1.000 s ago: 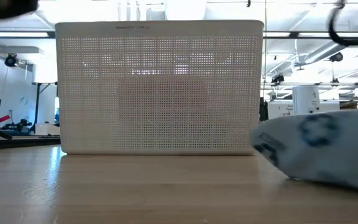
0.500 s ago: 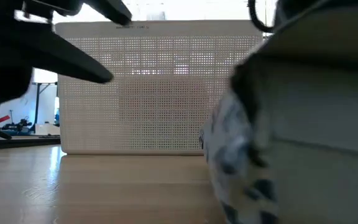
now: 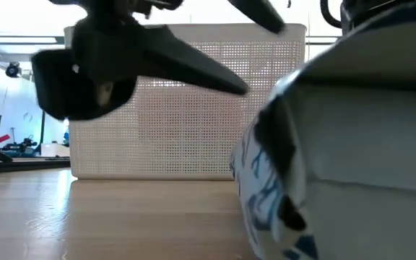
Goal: Pick & place medical supplies in basket/bin
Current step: Put the mailer bag into the white basket
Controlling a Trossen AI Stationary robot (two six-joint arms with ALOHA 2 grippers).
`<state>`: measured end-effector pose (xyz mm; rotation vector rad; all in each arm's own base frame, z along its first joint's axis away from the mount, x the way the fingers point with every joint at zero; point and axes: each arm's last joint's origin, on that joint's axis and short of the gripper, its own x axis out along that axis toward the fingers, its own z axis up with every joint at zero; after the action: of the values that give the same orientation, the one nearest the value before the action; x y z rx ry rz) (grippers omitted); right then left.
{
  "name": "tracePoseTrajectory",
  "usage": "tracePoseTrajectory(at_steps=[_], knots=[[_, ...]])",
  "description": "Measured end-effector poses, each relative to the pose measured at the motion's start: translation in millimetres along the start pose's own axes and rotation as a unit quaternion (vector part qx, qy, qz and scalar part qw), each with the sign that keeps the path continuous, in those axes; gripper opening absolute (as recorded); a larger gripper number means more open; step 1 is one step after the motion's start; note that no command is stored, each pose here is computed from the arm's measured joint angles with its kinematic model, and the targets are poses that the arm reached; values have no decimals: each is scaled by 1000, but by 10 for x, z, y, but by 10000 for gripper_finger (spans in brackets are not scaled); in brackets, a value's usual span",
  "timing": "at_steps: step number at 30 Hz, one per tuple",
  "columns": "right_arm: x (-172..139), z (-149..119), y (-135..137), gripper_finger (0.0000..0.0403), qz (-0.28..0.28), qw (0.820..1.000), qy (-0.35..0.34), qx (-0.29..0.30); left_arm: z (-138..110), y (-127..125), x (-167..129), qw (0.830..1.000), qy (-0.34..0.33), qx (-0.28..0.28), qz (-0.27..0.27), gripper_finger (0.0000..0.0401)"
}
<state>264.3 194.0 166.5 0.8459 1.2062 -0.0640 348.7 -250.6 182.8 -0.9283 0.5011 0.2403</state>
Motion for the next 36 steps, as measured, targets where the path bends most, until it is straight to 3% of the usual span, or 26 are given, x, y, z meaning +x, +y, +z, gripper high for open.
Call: tracePoseTrajectory(at_steps=[4, 8, 18, 26, 30, 36], knots=[[3, -27, -114, 297, 84, 995, -26, 55, -35, 25, 97, 1000, 5, 21, 11, 134], [79, -71, -249, 303, 132, 984, -45, 110, -38, 69, 122, 999, 6, 32, 20, 134], [178, -123, -475, 306, 110, 977, -79, 167, 93, 365, 253, 997, 7, 38, 63, 134], [155, -73, -330, 306, 149, 970, -96, 166, 217, 515, 336, 996, 46, 24, 69, 134], [153, -59, -331, 304, 140, 970, -110, 164, 198, 568, 334, 995, 59, 27, 77, 134], [107, -165, -347, 306, 117, 980, -68, 149, 151, 661, 328, 993, 78, 22, 82, 133]])
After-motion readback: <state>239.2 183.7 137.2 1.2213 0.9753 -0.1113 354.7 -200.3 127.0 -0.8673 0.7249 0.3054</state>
